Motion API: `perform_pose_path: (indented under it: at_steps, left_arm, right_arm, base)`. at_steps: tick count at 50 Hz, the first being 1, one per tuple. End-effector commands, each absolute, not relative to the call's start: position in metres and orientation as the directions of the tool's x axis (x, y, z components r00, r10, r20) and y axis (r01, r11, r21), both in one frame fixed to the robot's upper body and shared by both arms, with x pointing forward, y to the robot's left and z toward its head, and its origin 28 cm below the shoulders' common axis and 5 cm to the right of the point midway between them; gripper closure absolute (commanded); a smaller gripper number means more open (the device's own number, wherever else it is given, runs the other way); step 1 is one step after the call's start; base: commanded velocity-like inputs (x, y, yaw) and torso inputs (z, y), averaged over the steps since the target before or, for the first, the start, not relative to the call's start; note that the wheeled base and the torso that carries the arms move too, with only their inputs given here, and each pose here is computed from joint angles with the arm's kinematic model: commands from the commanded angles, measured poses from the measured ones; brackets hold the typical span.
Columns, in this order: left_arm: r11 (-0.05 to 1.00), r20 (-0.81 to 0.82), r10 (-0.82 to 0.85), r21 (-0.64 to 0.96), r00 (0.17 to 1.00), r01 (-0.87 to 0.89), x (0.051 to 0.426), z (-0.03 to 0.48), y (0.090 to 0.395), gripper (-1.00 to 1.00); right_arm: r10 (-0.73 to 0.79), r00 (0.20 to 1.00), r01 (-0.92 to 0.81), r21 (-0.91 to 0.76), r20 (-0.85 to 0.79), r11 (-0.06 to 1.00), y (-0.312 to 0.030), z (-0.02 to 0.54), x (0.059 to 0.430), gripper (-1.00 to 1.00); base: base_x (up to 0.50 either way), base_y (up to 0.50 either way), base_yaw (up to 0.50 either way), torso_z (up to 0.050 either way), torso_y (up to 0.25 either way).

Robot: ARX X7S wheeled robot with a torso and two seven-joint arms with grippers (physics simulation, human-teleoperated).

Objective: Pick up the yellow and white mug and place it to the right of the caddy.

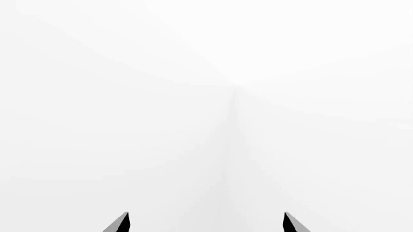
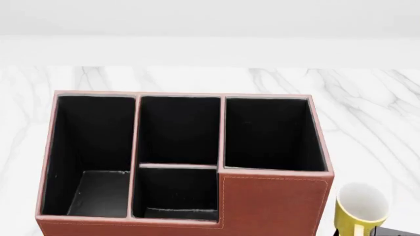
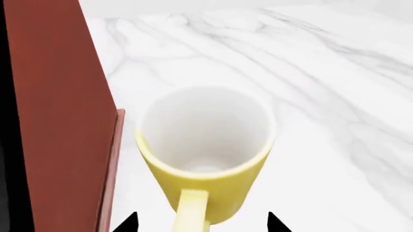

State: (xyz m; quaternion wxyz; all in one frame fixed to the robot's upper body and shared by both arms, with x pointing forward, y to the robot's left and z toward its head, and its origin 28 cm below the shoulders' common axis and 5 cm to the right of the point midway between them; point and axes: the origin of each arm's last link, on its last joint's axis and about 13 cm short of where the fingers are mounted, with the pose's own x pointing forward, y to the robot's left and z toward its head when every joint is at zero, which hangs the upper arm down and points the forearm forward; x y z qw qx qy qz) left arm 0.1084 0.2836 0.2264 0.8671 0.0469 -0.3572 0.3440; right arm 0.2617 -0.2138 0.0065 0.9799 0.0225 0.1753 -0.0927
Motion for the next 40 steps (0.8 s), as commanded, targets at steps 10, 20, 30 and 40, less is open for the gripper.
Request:
perform_pose_path:
  at_steps: [10,20,30,40]
  left_arm:
    - [0.759,0.651,0.564,-0.166,0.508,-0.630,0.108,0.226,0.283,-1.00]
    - [0.759,0.649,0.566,-0.168,0.509,-0.630,0.108,0.226,0.283,-1.00]
    - [0.757,0.650,0.568,-0.171,0.505,-0.631,0.108,0.226,0.284,-1.00]
    - [0.756,0.647,0.570,-0.172,0.506,-0.632,0.107,0.225,0.284,-1.00]
  right_arm:
    - [-0.168,0.932,0.181,0.011,-0.320,0.983,-0.211,0.016,0.258,-1.00]
    - [-0.159,0.946,0.169,0.011,-0.284,0.986,-0.208,0.028,0.250,-1.00]
    - [-0.152,0.965,0.159,0.016,-0.213,0.987,-0.209,0.048,0.232,-1.00]
    - [-0.136,0.982,0.140,0.024,-0.132,0.990,-0.205,0.068,0.215,-1.00]
  base:
    - [0.00,0.00,0.00,0.000,0.000]
    - [0.00,0.00,0.00,0.000,0.000]
    - [0.00,0.00,0.00,0.000,0.000]
    - [0.00,0.00,0.00,0.000,0.000]
